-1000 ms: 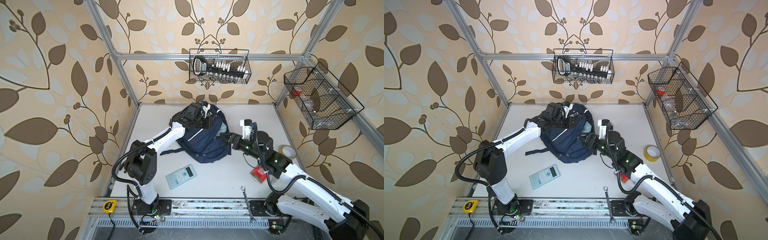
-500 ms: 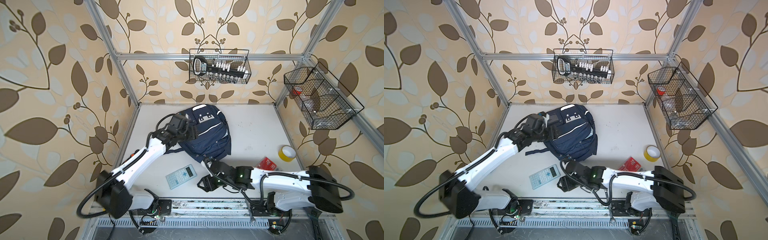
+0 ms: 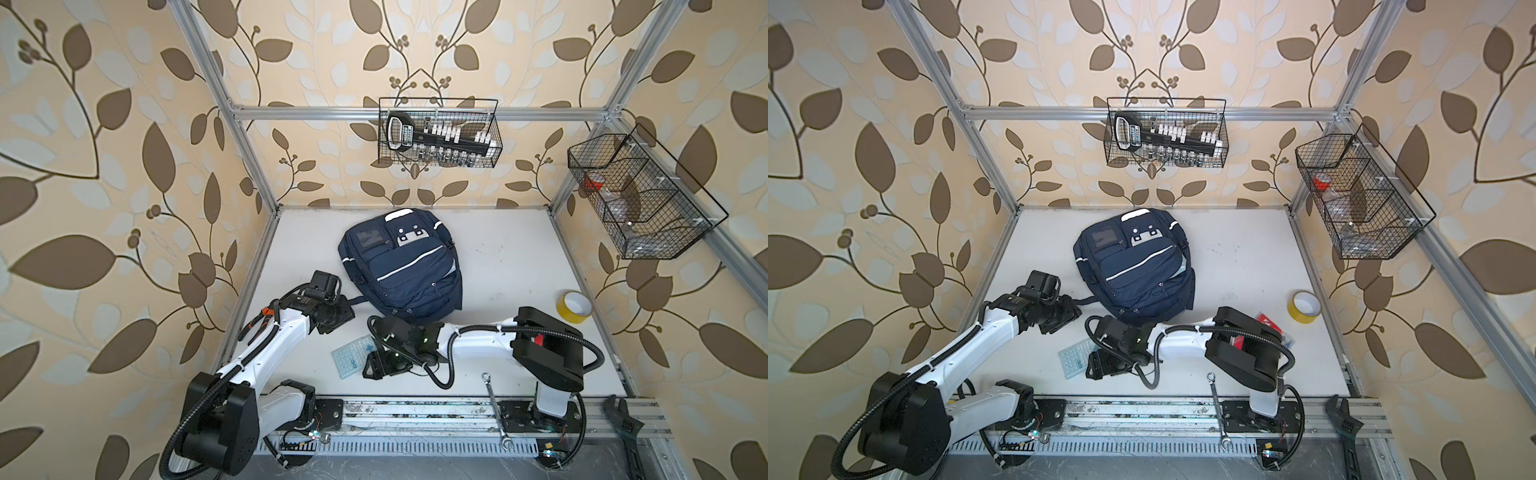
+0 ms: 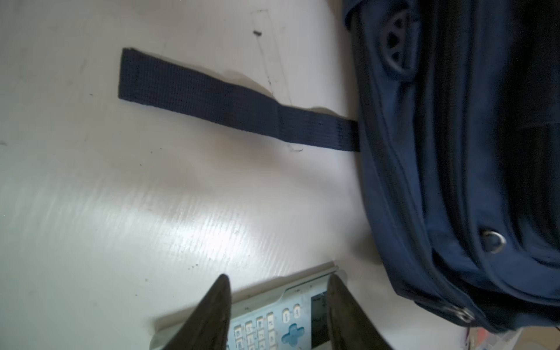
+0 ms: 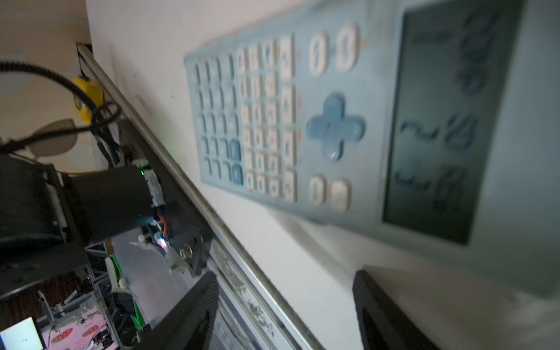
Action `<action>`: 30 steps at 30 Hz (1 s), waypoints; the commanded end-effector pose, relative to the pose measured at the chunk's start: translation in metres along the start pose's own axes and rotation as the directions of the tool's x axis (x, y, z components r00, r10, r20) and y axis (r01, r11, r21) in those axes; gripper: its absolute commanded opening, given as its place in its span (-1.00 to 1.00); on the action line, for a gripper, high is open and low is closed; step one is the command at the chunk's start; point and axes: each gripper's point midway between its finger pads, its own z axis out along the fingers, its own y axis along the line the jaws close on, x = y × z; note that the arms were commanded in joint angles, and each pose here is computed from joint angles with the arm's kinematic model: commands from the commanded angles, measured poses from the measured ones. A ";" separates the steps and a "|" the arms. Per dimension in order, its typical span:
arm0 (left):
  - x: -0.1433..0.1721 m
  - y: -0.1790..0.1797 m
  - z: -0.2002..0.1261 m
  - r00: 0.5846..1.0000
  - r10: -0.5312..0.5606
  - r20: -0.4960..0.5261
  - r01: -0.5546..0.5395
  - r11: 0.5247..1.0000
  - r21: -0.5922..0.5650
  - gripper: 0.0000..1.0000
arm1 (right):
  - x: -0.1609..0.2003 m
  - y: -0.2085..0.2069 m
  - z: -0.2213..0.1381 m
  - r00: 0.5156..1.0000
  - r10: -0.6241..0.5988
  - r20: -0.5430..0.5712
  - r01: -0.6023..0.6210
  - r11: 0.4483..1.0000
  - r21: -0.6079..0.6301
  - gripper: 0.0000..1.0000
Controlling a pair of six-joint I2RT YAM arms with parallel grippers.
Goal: Pack books, pencil case, and school supplies into a backpack
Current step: Rotate the calculator at the bottom-left of the table.
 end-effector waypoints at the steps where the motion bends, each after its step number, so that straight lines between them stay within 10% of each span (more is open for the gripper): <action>1: 0.009 0.001 0.013 0.995 -0.058 -0.084 0.063 0.996 0.062 -0.15 | -0.030 -0.008 0.007 0.997 0.061 0.038 -0.062 0.998 0.025 0.48; 17: 0.038 -0.011 0.022 0.957 -0.205 -0.206 0.251 0.940 0.229 -0.19 | -0.110 -0.034 0.001 0.990 0.051 0.129 -0.075 0.979 0.188 0.60; 23: -0.025 -0.004 -0.028 0.970 -0.232 0.078 0.221 0.968 0.122 0.97 | -0.077 -0.033 0.000 0.991 0.005 0.132 -0.049 0.942 0.332 0.92; 30: -0.082 -0.015 -0.094 0.939 -0.217 0.266 0.191 0.974 0.123 0.98 | -0.053 -0.033 0.023 0.994 0.047 0.097 -0.090 0.862 0.499 0.99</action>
